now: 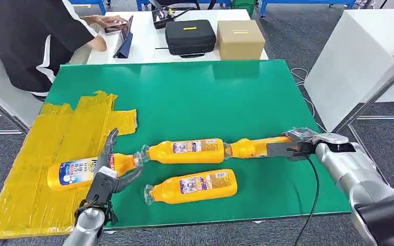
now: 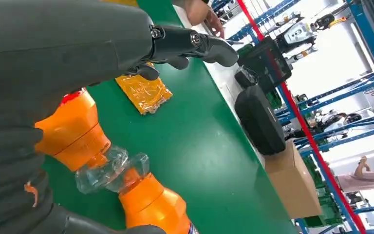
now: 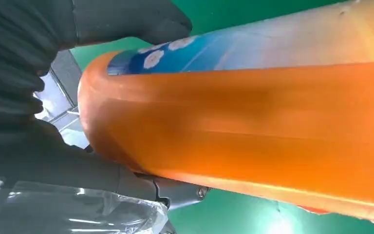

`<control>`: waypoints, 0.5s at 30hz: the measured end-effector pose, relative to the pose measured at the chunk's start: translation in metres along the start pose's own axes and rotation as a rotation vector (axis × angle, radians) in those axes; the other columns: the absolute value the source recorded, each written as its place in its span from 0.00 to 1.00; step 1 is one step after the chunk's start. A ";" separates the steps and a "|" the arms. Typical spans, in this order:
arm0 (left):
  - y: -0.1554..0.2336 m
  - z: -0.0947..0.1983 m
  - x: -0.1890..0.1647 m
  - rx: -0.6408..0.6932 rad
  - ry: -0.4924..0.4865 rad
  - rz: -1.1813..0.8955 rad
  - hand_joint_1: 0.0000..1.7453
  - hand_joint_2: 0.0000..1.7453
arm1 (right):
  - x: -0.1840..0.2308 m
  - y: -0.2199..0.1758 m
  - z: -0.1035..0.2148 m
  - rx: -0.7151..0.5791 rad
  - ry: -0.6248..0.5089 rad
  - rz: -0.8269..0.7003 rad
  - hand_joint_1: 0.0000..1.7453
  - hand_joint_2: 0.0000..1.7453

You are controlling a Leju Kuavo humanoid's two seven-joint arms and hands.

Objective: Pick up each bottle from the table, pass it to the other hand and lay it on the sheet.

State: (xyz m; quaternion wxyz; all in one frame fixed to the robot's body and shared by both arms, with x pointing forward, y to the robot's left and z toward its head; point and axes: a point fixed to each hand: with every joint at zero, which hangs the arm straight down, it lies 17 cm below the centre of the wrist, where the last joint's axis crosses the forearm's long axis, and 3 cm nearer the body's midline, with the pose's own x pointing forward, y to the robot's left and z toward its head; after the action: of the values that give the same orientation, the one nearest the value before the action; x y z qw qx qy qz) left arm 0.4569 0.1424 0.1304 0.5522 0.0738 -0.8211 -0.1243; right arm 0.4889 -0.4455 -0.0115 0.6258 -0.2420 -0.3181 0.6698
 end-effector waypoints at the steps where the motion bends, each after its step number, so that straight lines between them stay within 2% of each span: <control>1: 0.000 0.000 -0.001 0.000 0.003 0.002 0.00 1.00 | -0.001 0.001 0.001 -0.003 -0.002 -0.001 1.00 1.00; 5: -0.002 0.002 -0.005 -0.003 0.016 0.012 0.00 1.00 | -0.007 0.002 0.003 -0.010 0.007 0.013 1.00 1.00; 15: -0.011 -0.004 -0.008 -0.032 0.033 0.029 0.00 1.00 | -0.042 0.007 0.014 0.027 0.126 0.060 1.00 1.00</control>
State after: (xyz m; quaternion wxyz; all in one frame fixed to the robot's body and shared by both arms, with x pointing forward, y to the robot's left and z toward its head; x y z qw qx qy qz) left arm 0.4634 0.1331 0.1215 0.5686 0.0551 -0.8107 -0.1282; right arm 0.4782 -0.4891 -0.0097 0.6274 -0.2847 -0.2617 0.6760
